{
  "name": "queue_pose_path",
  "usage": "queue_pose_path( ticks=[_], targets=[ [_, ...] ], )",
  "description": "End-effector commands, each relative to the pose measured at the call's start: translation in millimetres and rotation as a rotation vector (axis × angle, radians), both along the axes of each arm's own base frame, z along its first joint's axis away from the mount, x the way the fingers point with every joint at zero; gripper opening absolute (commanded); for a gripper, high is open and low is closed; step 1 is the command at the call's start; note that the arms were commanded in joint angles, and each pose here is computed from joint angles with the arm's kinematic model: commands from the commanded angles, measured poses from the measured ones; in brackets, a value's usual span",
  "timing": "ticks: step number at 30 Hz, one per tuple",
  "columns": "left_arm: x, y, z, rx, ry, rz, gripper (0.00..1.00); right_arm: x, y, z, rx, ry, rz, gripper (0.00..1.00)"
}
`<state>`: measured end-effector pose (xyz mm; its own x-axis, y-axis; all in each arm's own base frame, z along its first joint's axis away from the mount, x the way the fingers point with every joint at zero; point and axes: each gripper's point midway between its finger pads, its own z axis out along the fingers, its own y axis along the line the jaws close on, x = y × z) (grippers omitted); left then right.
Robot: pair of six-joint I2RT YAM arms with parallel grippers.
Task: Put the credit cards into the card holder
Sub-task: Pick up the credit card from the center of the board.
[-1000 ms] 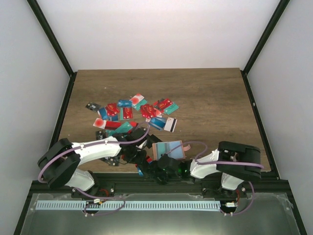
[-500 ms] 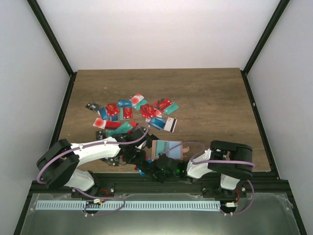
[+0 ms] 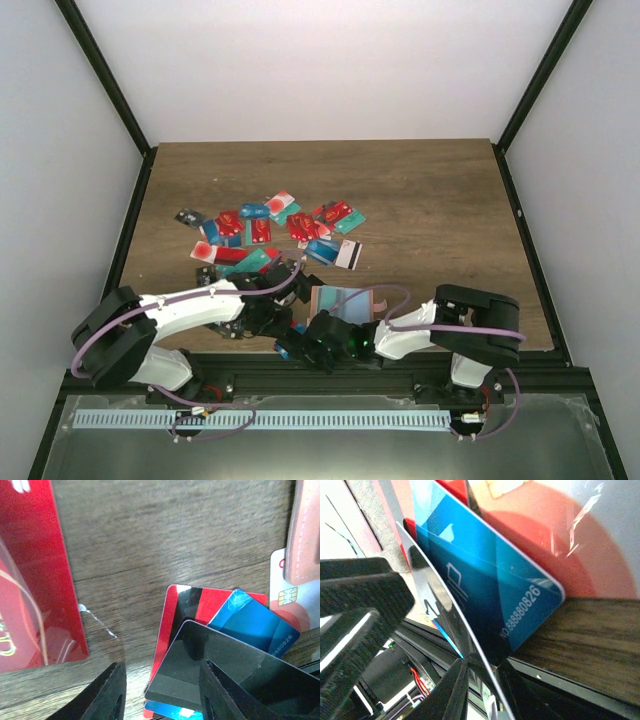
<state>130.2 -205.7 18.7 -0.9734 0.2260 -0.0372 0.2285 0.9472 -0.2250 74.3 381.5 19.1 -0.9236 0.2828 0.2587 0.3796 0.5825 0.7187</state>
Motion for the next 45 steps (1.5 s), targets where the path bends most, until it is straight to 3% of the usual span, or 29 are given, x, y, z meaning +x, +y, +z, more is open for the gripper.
queue_pose_path(
  ticks=[1, 13, 16, 25, 36, 45],
  targets=[
    [13, 1, 16, 0.019, -0.061, 0.028, 0.43, -6, -10, -5, -0.105, 0.019, 0.041, 0.18],
    [15, 3, 18, 0.023, -0.073, 0.040, 0.41, -7, -13, 6, -0.148, -0.013, 0.083, 0.23],
    [16, 2, 19, 0.019, -0.078, 0.044, 0.41, -6, -13, 11, -0.155, -0.025, 0.087, 0.14],
    [20, 3, 25, 0.023, -0.100, 0.056, 0.39, -7, -13, 18, -0.167, -0.035, 0.106, 0.01],
    [29, 6, 42, 0.008, -0.161, 0.082, 0.38, -1, -7, 35, -0.145, -0.105, 0.133, 0.01],
    [40, 3, 94, -0.093, -0.239, 0.180, 0.46, 10, -7, 63, -0.112, -0.191, 0.125, 0.01]
  ],
)
